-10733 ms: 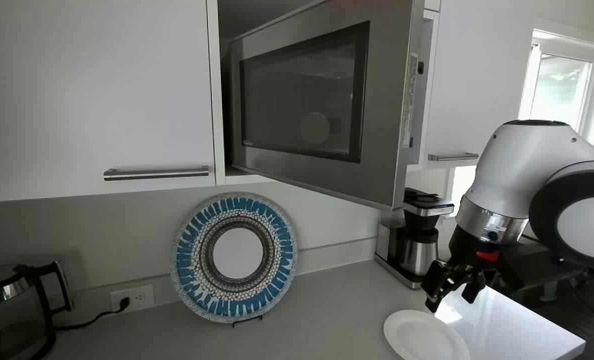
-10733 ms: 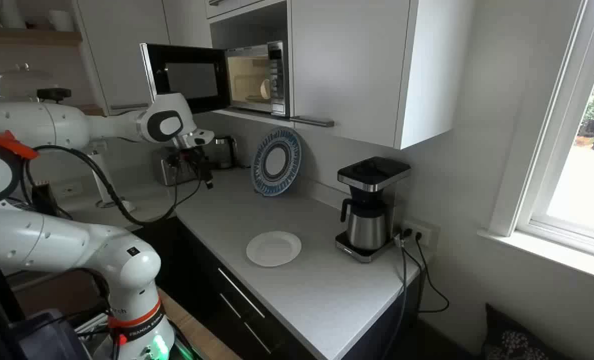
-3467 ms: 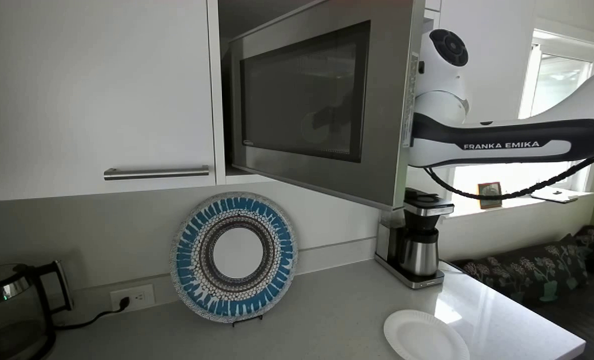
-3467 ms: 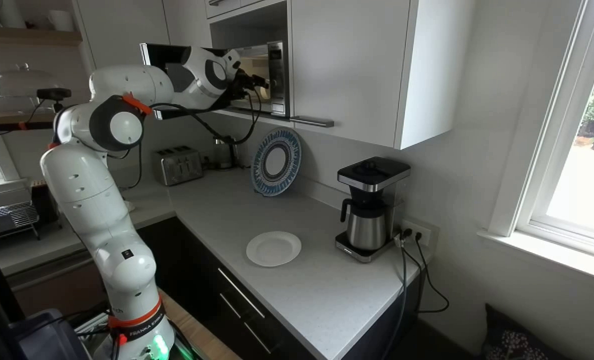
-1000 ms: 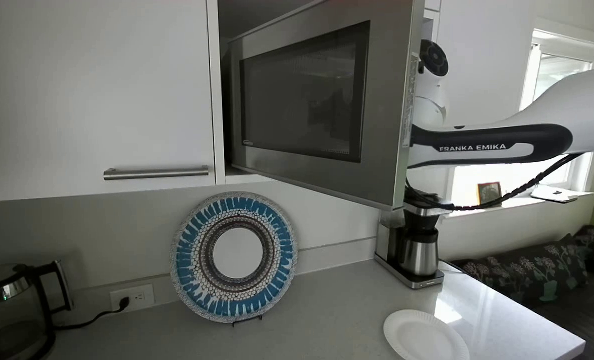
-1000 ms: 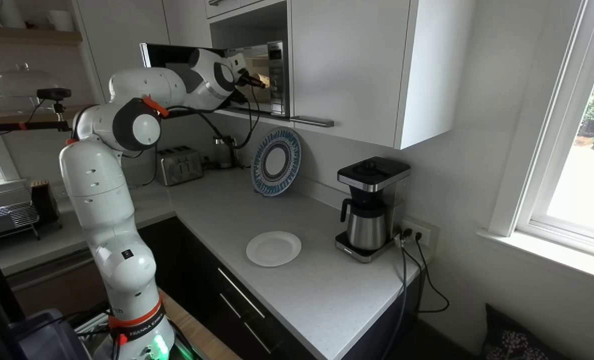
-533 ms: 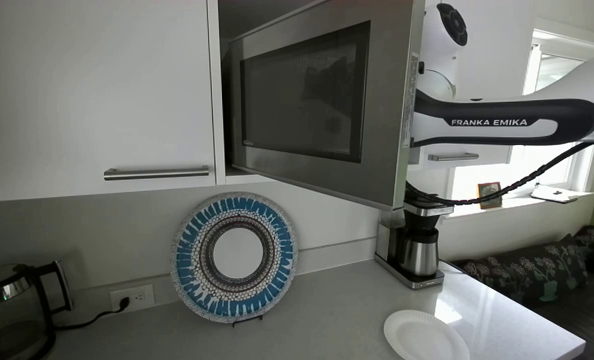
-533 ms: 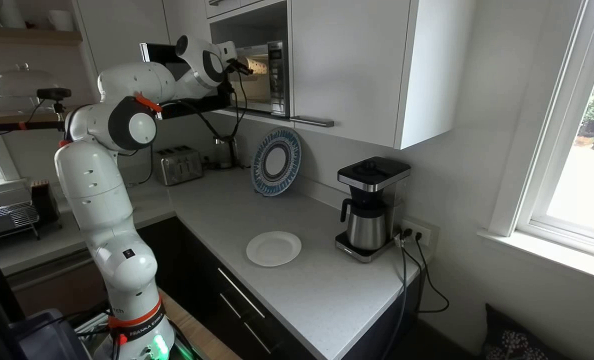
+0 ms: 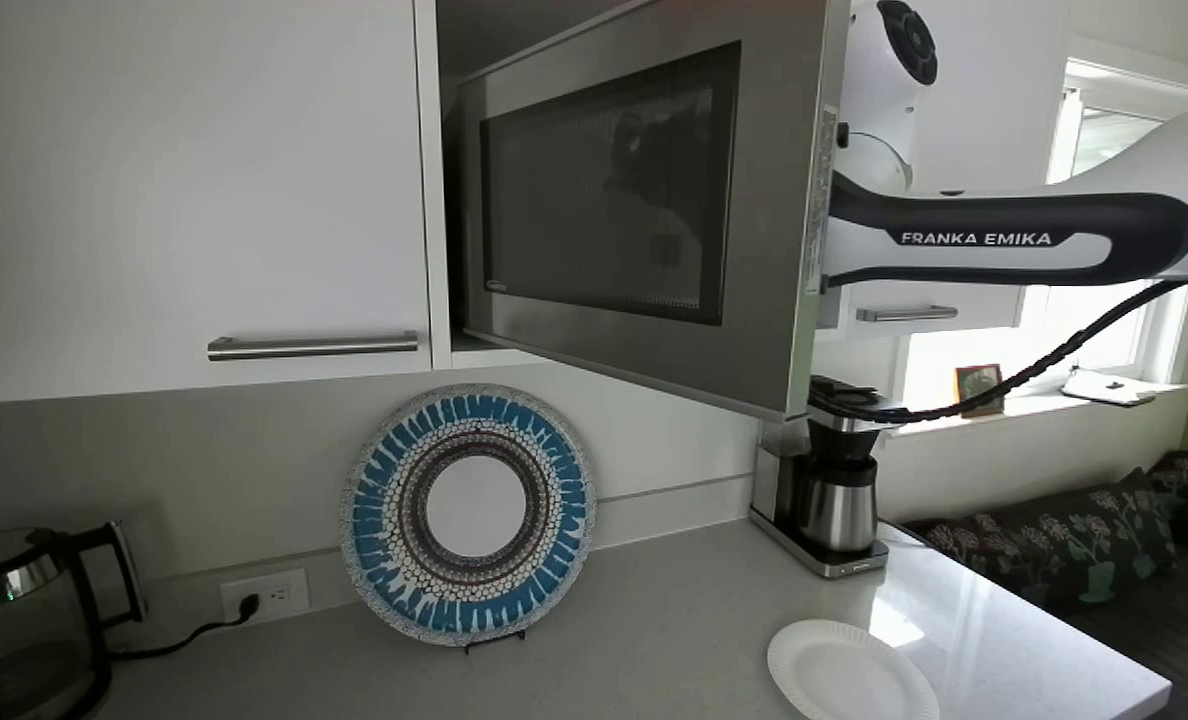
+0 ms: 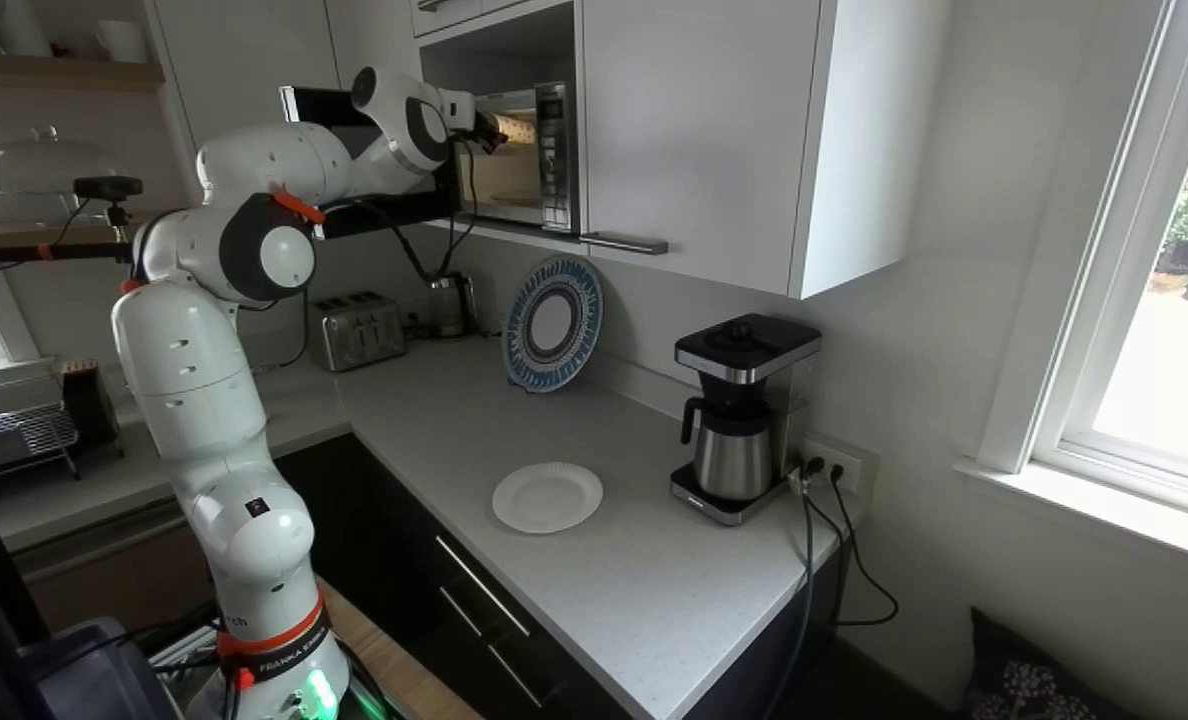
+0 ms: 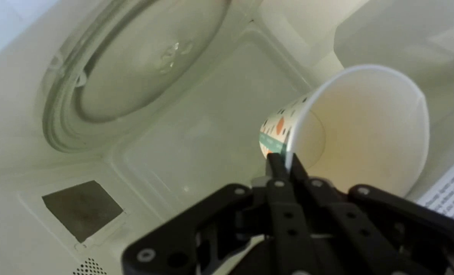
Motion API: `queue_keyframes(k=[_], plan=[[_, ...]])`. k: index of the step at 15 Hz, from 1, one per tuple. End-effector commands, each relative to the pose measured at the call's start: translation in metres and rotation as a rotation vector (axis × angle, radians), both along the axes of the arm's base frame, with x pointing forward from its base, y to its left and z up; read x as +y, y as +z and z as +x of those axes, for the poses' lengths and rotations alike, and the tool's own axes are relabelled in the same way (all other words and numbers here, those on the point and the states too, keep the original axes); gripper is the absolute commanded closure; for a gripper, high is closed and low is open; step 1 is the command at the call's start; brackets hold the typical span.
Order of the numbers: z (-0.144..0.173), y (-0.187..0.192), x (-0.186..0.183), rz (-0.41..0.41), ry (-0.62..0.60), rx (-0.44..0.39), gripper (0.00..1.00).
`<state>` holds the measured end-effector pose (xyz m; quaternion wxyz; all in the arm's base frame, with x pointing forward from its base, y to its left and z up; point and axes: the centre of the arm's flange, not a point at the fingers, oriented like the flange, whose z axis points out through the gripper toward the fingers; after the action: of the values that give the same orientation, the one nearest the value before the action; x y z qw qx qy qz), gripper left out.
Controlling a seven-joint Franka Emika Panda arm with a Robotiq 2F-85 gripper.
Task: Put the cup in the microwave upright
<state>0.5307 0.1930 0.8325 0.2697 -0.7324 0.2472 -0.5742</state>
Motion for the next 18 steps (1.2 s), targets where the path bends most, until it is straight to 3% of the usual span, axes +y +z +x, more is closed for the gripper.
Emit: queue_keyframes(k=[1,2,6,12,18], plan=[[0.001,-0.001,0.000,0.017,-0.010,0.006,0.99],[0.002,-0.003,0.001,0.019,-0.012,0.010,0.96],[0.003,-0.003,0.001,0.017,-0.012,0.011,0.99],[-0.010,0.004,0.008,0.257,-0.006,0.135,0.99],[-0.027,0.012,0.003,0.350,-0.117,0.308,0.99]])
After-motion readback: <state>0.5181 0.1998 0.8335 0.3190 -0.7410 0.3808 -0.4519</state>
